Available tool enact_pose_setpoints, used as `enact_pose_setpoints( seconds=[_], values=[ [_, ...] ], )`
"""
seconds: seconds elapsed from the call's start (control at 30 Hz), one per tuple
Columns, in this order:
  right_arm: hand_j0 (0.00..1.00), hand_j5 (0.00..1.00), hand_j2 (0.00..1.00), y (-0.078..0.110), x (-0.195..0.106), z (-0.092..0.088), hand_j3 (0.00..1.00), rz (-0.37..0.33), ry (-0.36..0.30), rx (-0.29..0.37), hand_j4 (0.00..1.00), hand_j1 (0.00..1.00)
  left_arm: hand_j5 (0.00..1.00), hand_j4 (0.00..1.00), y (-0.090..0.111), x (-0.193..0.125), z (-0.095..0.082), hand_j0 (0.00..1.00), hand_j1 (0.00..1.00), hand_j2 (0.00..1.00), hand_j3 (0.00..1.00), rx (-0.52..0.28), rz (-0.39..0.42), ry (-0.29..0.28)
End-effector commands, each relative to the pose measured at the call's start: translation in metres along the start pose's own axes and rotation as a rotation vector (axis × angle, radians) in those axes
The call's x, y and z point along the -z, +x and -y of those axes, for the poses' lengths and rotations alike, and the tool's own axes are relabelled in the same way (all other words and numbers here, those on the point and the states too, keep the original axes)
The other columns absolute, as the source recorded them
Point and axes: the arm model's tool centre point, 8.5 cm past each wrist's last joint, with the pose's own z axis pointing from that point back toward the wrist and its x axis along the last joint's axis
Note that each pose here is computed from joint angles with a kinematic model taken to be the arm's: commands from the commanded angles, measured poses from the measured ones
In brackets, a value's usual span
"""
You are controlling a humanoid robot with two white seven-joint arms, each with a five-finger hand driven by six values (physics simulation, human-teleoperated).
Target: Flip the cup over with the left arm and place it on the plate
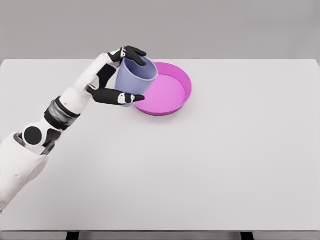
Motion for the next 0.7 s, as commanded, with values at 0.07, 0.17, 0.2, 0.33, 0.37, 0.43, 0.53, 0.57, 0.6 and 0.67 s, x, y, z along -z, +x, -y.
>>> enact_pose_setpoints(
  seconds=[0.07,0.17,0.2,0.33,0.37,0.43,0.53,0.57,0.6,0.67],
  values=[
    [1.0,1.0,1.0,0.0,0.0,0.0,1.0,0.0,0.001,-0.001,1.0,1.0,0.51,0.51,-0.021,0.012,0.008,0.51,0.51,0.51,0.51,-0.051,0.025,0.065],
    [1.0,1.0,1.0,0.0,0.0,0.0,1.0,0.001,0.001,0.0,1.0,1.0,0.51,0.51,-0.036,0.018,0.008,0.51,0.51,0.51,0.51,-0.067,0.0,0.088],
    [1.0,1.0,1.0,0.001,0.0,0.0,1.0,0.0,0.001,-0.001,1.0,1.0,0.51,0.51,-0.042,0.02,0.012,0.51,0.51,0.51,0.51,-0.083,-0.006,0.101],
    [1.0,1.0,1.0,0.0,0.0,0.0,1.0,-0.001,0.001,0.0,1.0,1.0,0.5,0.5,-0.062,0.03,0.019,0.5,0.5,0.5,0.5,-0.117,-0.036,0.131],
    [1.0,1.0,1.0,0.0,0.0,0.0,1.0,-0.001,0.001,-0.001,1.0,1.0,0.5,0.5,-0.068,0.034,0.025,0.5,0.5,0.5,0.5,-0.135,-0.044,0.139],
    [1.0,1.0,1.0,0.0,0.0,0.0,1.0,-0.001,-0.001,-0.001,1.0,1.0,0.5,0.5,-0.077,0.041,0.028,0.5,0.5,0.5,0.5,-0.15,-0.058,0.152],
    [1.0,1.0,1.0,0.0,0.0,0.0,1.0,-0.001,-0.001,0.0,1.0,1.0,0.5,0.5,-0.081,0.046,0.034,0.5,0.5,0.5,0.5,-0.164,-0.061,0.158],
    [1.0,1.0,1.0,0.0,0.0,0.0,1.0,0.0,0.001,-0.001,1.0,1.0,0.5,0.5,-0.081,0.048,0.034,0.5,0.5,0.5,0.5,-0.165,-0.057,0.159],
    [1.0,1.0,1.0,0.0,0.0,0.0,1.0,0.0,0.001,-0.001,1.0,1.0,0.5,0.5,-0.08,0.05,0.036,0.5,0.5,0.5,0.5,-0.169,-0.053,0.158],
    [1.0,1.0,1.0,0.0,0.0,0.0,1.0,0.001,0.0,0.0,1.0,1.0,0.5,0.5,-0.074,0.051,0.023,0.5,0.5,0.5,0.5,-0.159,-0.028,0.19]
  ],
)
